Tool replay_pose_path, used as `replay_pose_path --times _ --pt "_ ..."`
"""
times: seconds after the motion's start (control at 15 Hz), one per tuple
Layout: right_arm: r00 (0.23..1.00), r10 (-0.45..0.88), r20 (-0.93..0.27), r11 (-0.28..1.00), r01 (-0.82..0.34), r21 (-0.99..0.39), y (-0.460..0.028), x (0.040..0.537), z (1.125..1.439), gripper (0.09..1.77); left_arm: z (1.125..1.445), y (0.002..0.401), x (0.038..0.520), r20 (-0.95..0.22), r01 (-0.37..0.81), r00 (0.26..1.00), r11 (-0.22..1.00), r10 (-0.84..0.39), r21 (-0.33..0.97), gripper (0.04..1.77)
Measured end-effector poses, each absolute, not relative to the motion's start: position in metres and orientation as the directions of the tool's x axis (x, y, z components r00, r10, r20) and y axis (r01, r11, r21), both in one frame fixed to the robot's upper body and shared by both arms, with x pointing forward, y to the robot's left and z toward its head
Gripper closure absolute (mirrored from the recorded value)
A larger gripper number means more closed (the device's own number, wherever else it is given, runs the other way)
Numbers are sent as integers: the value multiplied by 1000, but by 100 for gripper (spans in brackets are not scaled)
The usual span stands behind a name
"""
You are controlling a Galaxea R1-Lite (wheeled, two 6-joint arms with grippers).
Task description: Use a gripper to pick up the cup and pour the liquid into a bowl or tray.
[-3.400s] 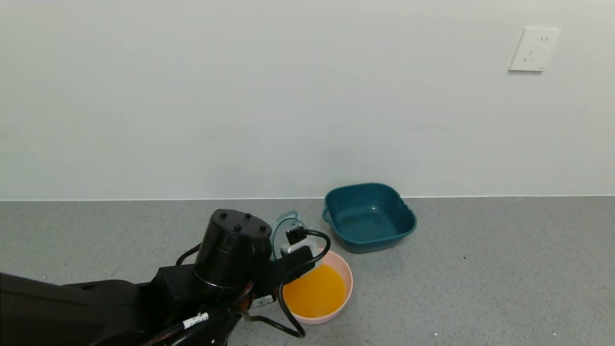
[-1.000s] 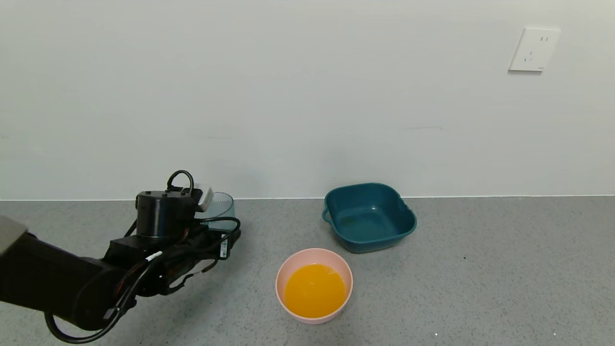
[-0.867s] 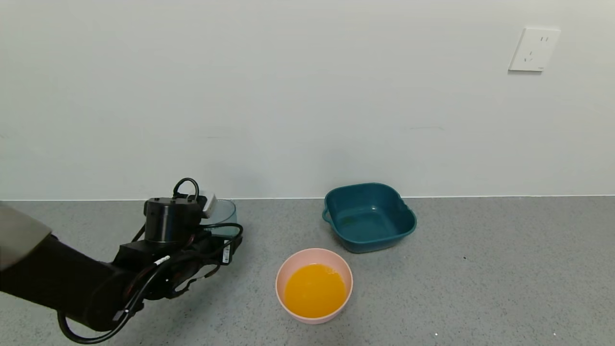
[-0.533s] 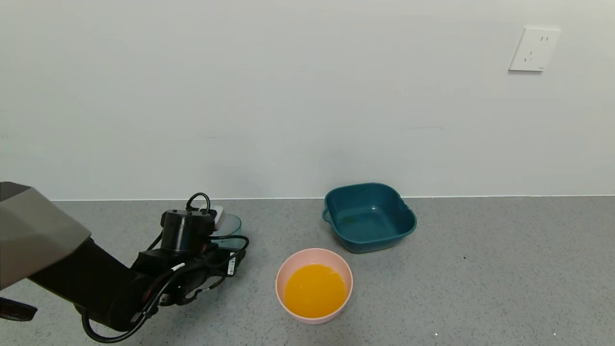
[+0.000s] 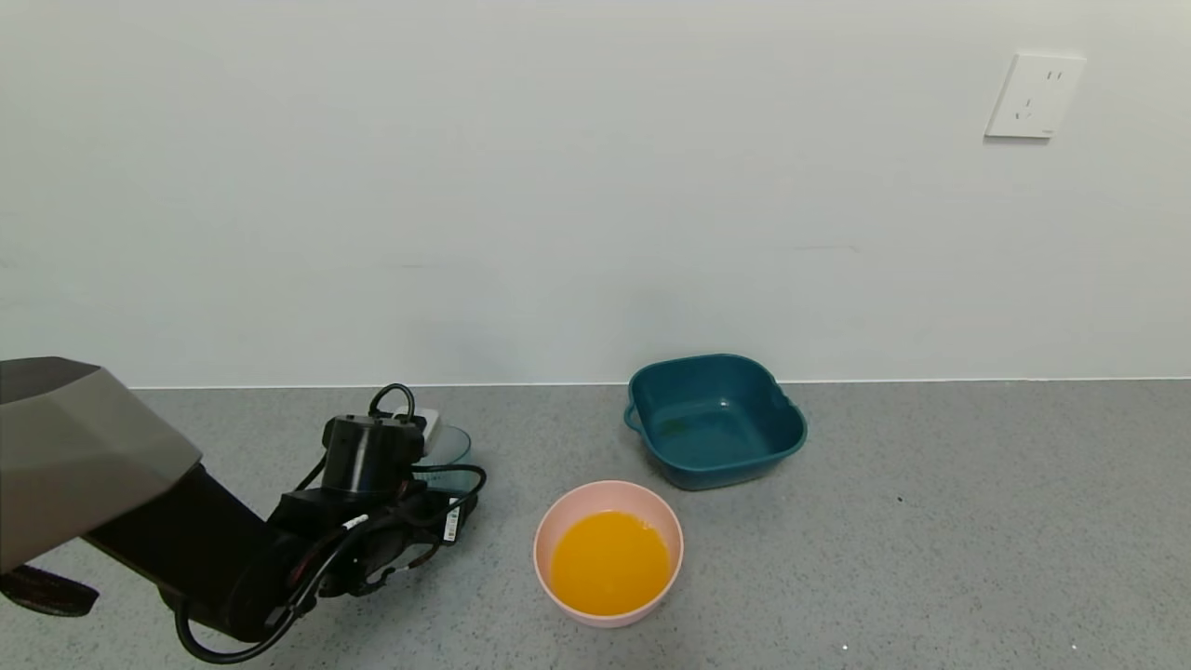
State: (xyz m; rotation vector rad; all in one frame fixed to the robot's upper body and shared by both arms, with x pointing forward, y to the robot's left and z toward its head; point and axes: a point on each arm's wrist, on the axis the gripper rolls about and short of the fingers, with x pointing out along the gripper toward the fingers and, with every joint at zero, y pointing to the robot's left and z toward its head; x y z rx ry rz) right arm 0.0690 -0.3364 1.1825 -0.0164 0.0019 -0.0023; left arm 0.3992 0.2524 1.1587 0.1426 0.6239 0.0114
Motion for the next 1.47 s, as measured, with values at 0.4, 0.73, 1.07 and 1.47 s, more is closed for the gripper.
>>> replay_pose_path --times 0.4,0.73,1.07,1.47 --pt "1000 -3 -2 1000 3 -17 -336 69 1183 15 1156 252 400 -587 33 808 990 55 139 54" --pt "1000 -2 -1 1000 2 -16 -336 69 1183 15 1156 252 400 -587 30 807 989 61 143 40" --pt "1000 -3 -2 1000 3 -16 -336 69 1183 15 1156 252 400 -584 28 809 989 62 143 26" --pt "1000 -3 -1 1000 3 -17 -336 69 1183 15 1156 252 400 -583 26 810 989 63 144 17"
